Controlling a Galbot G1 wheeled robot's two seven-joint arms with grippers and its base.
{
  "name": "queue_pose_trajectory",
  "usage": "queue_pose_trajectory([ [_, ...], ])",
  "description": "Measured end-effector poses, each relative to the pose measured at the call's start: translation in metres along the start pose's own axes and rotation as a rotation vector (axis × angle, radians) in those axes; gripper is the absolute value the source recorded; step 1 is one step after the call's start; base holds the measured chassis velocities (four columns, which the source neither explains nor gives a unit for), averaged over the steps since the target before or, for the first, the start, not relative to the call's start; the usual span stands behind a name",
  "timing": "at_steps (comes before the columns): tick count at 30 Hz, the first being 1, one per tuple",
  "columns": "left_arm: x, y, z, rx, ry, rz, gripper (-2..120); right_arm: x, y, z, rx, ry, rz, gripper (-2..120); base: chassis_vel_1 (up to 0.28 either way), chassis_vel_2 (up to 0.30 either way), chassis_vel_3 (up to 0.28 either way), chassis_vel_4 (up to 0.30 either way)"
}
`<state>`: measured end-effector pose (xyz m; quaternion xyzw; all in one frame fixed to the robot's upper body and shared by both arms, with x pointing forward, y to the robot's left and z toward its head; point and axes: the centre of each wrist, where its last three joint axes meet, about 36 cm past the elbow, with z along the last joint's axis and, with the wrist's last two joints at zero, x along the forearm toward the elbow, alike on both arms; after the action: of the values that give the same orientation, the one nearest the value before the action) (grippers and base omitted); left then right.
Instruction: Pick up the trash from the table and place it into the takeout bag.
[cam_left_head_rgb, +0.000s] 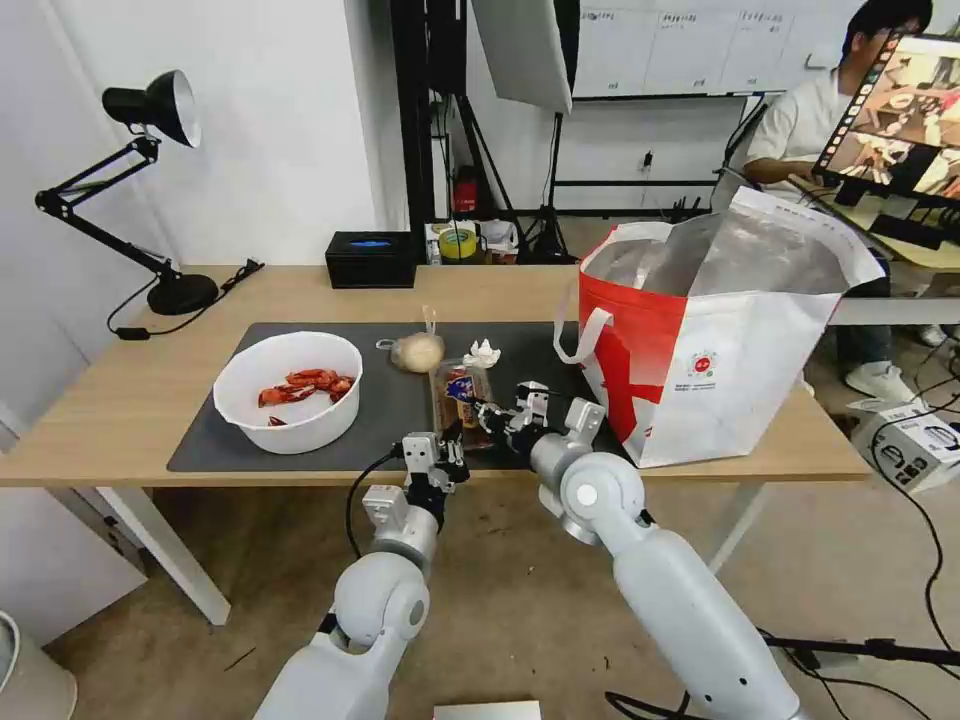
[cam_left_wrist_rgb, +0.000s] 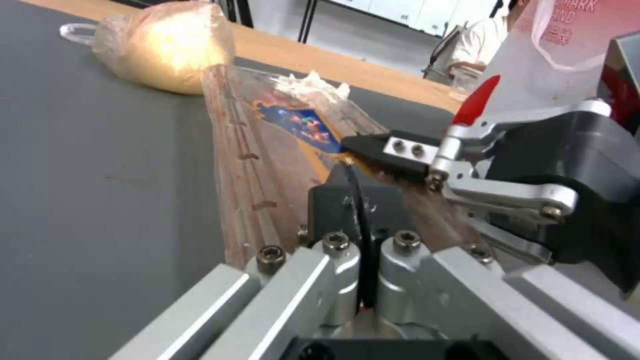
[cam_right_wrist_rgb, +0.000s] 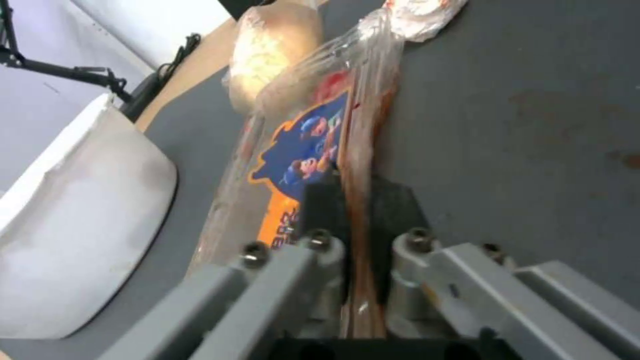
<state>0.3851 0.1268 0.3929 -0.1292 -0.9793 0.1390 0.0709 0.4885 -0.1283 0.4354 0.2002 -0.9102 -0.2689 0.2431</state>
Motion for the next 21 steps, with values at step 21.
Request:
queue_pose_trajectory([
  [21,0.011,0.006,-0.02,0.003,-0.144,0.033,10,0.01,-0.003,-0.003,-0.003,-0.027,-0.001,0,0.0,0.0,0.0,0.0],
])
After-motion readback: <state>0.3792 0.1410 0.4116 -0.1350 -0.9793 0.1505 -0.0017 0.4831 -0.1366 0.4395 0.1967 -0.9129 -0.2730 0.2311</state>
